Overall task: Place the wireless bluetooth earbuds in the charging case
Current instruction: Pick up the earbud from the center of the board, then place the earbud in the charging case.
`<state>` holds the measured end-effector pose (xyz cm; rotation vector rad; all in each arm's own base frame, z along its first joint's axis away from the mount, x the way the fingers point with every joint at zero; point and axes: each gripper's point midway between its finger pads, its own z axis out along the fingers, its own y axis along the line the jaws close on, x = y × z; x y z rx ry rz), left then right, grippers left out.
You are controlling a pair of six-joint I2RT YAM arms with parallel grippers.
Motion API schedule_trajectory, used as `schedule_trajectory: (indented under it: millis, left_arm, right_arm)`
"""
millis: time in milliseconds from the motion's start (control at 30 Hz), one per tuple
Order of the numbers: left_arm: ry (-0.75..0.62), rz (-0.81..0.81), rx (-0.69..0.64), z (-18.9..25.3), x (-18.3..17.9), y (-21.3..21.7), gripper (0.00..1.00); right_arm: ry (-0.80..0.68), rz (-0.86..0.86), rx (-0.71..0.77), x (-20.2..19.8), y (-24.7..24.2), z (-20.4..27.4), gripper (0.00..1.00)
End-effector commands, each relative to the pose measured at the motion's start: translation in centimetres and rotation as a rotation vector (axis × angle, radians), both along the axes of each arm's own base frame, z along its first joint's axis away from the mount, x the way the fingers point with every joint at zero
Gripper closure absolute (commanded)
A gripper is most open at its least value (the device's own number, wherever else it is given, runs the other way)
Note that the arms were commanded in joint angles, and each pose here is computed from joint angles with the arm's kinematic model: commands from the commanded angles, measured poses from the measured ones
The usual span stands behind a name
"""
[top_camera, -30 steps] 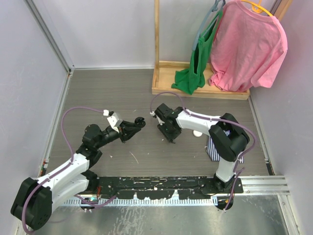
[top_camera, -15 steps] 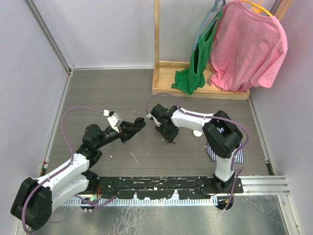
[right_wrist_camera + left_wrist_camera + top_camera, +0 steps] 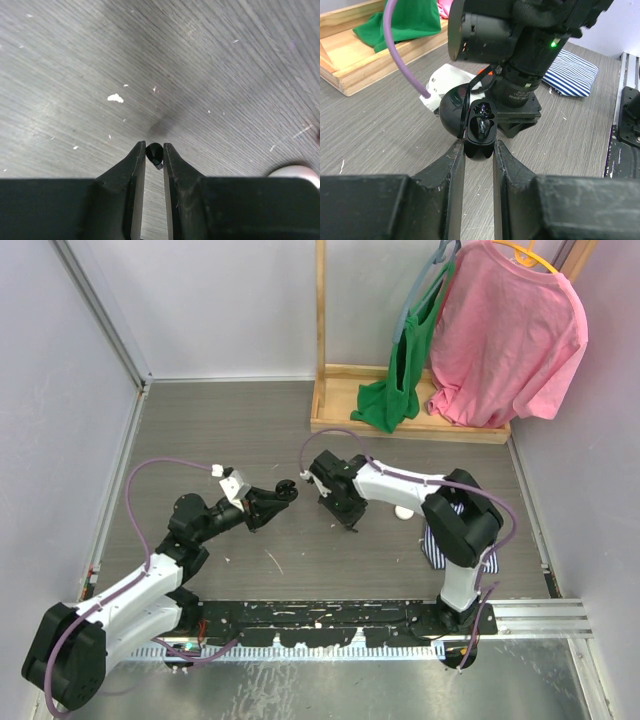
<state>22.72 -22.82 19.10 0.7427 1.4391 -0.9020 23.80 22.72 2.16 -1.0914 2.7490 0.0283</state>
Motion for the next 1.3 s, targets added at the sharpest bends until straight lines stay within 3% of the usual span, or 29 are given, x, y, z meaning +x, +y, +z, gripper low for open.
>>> schedule_trajectory:
  millis: [0, 533, 767, 1267]
  left_arm:
    - [-0.081, -0.005, -0.027, 2.2, 0.0, -0.1, 1.0]
    - [-0.102, -0.022, -0.057, 3.1, -0.7, -0.1, 1.0]
    - [-0.112, -0.051, -0.076, 3.4, -1.1, -0.4, 1.0]
    - [-0.128, -0.086, -0.084, 3.8, -1.7, -0.7, 1.0]
  right_arm:
    - [-0.126, -0.003, 0.135, 1.1, 1.5, 4.8, 0.86]
    - [-0.508, -0.053, 0.59, 2.9, 4.0, 16.6, 0.87]
    - [-0.647, -0.005, 0.954, 1.5, 6.2, 21.9, 0.88]
    - [-0.719, 0.204, 1.354, -2.7, 8.4, 28.4, 0.87]
